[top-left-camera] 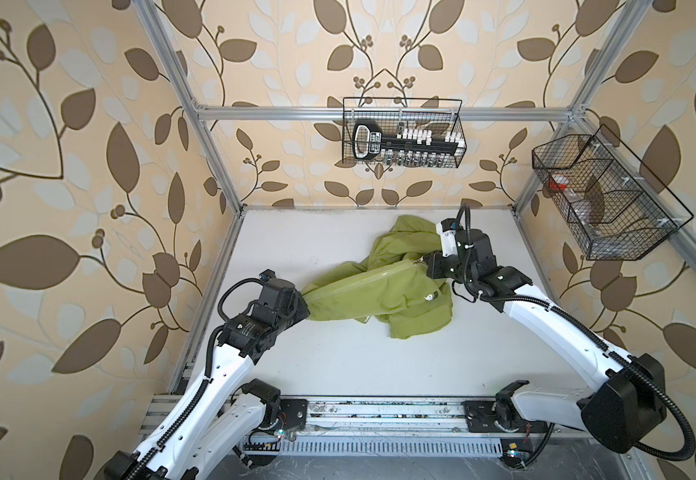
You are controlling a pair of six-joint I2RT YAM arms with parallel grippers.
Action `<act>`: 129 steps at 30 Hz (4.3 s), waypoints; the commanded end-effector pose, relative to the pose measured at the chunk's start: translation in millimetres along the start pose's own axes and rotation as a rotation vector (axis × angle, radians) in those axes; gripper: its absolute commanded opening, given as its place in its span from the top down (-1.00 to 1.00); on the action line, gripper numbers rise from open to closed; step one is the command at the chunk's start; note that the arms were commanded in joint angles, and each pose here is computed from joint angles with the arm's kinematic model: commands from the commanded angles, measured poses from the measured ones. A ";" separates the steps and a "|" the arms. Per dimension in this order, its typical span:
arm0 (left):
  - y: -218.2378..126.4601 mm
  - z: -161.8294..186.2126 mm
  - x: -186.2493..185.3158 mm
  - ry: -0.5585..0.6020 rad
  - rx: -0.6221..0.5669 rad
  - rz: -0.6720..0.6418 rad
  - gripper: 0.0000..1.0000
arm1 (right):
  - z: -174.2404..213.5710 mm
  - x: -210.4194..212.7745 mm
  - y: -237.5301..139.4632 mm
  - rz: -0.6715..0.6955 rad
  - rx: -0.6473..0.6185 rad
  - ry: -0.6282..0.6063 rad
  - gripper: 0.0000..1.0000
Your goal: Zip up the jacket
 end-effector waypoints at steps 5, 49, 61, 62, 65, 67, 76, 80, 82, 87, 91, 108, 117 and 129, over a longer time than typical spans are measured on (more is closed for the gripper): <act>0.9 -0.5 8.4 0.004 -0.022 -0.058 1.00 | -9.6 -3.4 -7.8 0.019 -0.038 -0.010 1.00; 2.2 -25.6 8.0 0.053 -0.122 -0.218 1.00 | -16.5 -4.5 -10.8 -0.015 -0.063 0.047 1.00; 8.0 -19.0 5.5 0.037 -0.085 -0.152 1.00 | 11.9 -9.1 17.1 -0.081 0.065 0.087 1.00; 8.2 -17.5 6.0 0.034 -0.082 -0.146 1.00 | 16.6 -9.9 23.8 -0.092 0.091 0.094 1.00; 10.7 -9.7 10.9 0.021 -0.067 -0.141 1.00 | 31.7 -14.0 46.2 -0.102 0.170 0.127 0.99; 12.9 -4.0 15.1 0.010 -0.056 -0.143 1.00 | 42.0 -18.8 60.3 -0.086 0.209 0.141 0.89; 20.2 16.1 30.6 -0.032 -0.025 -0.158 1.00 | 102.0 -34.8 92.8 -0.023 0.342 0.146 0.40; 23.6 21.9 34.4 -0.047 -0.012 -0.161 1.00 | 113.0 -37.9 92.7 -0.016 0.343 0.149 0.16; 25.0 24.4 35.8 -0.054 -0.006 -0.160 1.00 | 115.3 -39.1 93.5 -0.009 0.344 0.147 0.07; 27.0 29.6 39.2 -0.067 0.003 -0.159 1.00 | 123.2 -39.7 100.2 -0.012 0.354 0.149 -0.07; 27.2 33.5 42.6 -0.076 0.008 -0.164 1.00 | 129.9 -40.1 107.8 -0.034 0.362 0.182 -0.12; 32.0 42.4 45.6 -0.107 0.035 -0.137 1.00 | 127.3 -23.2 94.2 -0.163 0.311 0.237 -0.18; 33.5 47.0 48.5 -0.114 0.047 -0.138 1.00 | 116.8 -12.9 49.4 -0.152 0.224 0.175 -0.28; 34.9 50.8 51.4 -0.121 0.053 -0.139 1.00 | 182.8 -28.1 66.0 -0.116 0.366 0.207 0.16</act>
Point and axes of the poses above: each gripper's point midway between its finger pads, its own y axis out along the fingers, its own x axis along the line the jaws close on, z = x × y, the point moved 9 cm from there along -y, back along the fingers, and after that the axes turned 6 degrees about y, right-handed, at the moved point
